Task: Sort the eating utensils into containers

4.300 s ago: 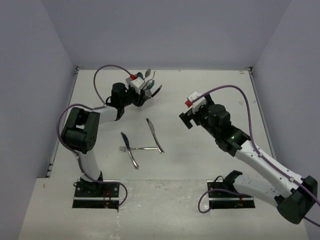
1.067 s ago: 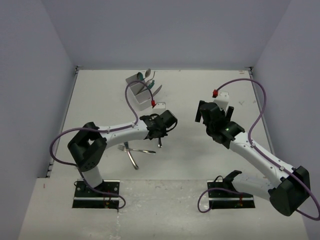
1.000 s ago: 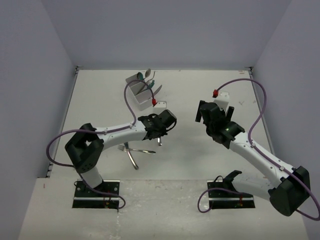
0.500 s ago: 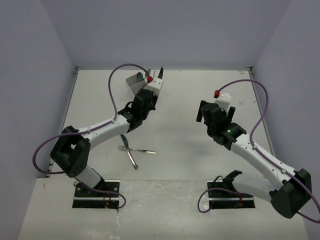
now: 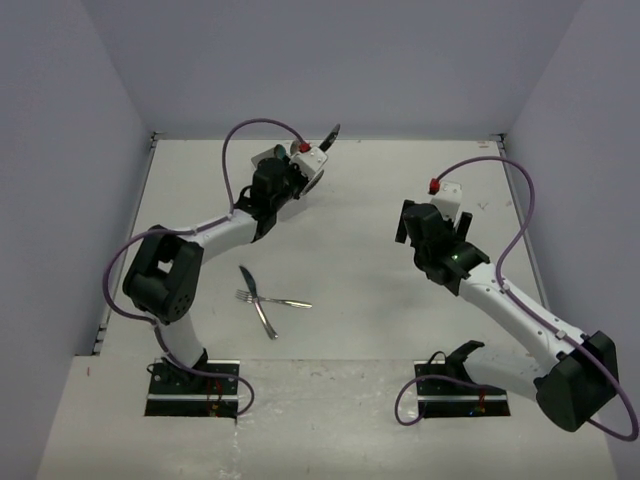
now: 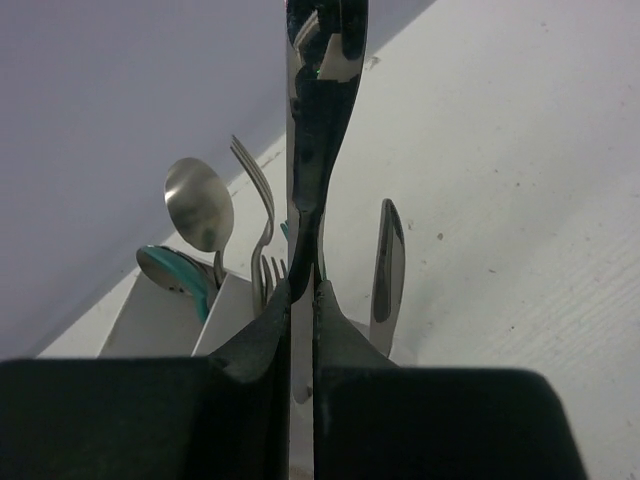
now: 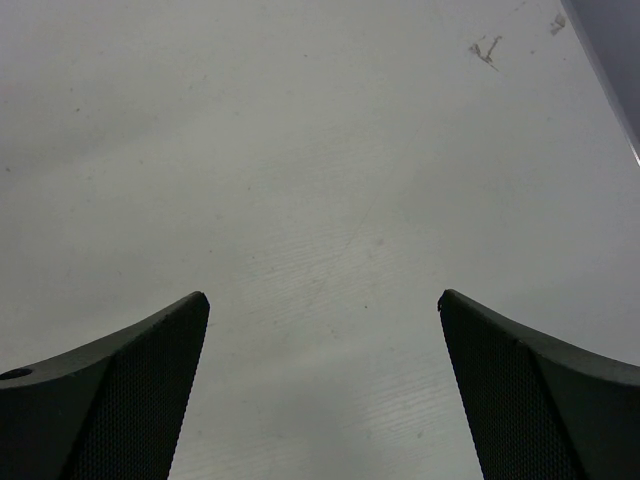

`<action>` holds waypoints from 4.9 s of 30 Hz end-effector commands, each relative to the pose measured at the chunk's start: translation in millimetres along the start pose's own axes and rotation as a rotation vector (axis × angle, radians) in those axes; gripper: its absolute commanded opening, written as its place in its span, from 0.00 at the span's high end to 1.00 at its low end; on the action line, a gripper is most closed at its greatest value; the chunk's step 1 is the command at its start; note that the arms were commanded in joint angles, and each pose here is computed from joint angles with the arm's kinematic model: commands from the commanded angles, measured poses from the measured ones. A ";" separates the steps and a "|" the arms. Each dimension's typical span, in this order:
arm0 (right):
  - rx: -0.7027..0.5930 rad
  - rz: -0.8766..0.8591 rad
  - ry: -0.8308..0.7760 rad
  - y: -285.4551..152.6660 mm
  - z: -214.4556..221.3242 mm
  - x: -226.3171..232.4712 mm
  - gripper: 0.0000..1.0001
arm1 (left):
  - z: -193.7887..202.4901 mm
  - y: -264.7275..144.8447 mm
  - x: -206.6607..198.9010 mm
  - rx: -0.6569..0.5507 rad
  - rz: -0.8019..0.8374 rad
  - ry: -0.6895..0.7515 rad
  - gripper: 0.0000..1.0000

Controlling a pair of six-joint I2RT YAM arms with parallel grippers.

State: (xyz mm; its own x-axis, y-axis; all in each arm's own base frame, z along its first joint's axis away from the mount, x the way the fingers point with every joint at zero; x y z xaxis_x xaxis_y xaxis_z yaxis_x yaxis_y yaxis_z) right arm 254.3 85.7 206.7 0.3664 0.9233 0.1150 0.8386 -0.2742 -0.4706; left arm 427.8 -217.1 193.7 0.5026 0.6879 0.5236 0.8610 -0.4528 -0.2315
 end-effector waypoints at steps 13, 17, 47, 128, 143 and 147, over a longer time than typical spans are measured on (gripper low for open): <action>-0.043 0.075 0.027 12.5 -9.4 -7.5 0.01 | 29.3 10.6 4.5 -0.074 -0.029 0.027 1.00; -0.052 0.081 0.034 11.2 -10.2 -10.6 0.01 | 36.5 10.9 1.0 0.005 0.016 0.030 1.00; -0.015 -0.046 0.133 -2.3 -8.7 -4.2 0.01 | 18.1 -206.7 -69.6 0.917 -0.383 -0.979 0.00; -0.060 -0.093 0.122 -4.5 -14.6 -4.1 0.01 | -74.4 -96.2 -0.4 -0.153 -0.254 -0.418 1.00; -0.036 -0.016 0.096 16.3 -14.8 -16.1 0.01 | -19.5 3.8 32.4 -0.128 -0.060 -0.010 1.00; -0.030 -0.040 0.090 19.7 -16.0 -13.5 0.01 | -3.5 10.7 35.0 -0.169 -0.115 -0.026 1.00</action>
State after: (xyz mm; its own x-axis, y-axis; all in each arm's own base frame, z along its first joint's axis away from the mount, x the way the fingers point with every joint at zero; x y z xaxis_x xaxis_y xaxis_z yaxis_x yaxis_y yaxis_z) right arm 265.2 61.4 205.1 0.3832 0.9035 0.1919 0.8481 -0.2620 -0.4605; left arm 441.2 -195.4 177.1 0.4782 0.7374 0.4771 0.8779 -0.4171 -0.2352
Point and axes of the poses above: each gripper's point midway between its finger pads, its own y axis out along the fingers, its own x axis along the line the jaws close on, z = x × y, the point moved 6 cm from there along -y, back along the fingers, and after that the axes turned 9 degrees about y, right-handed, at the moved point
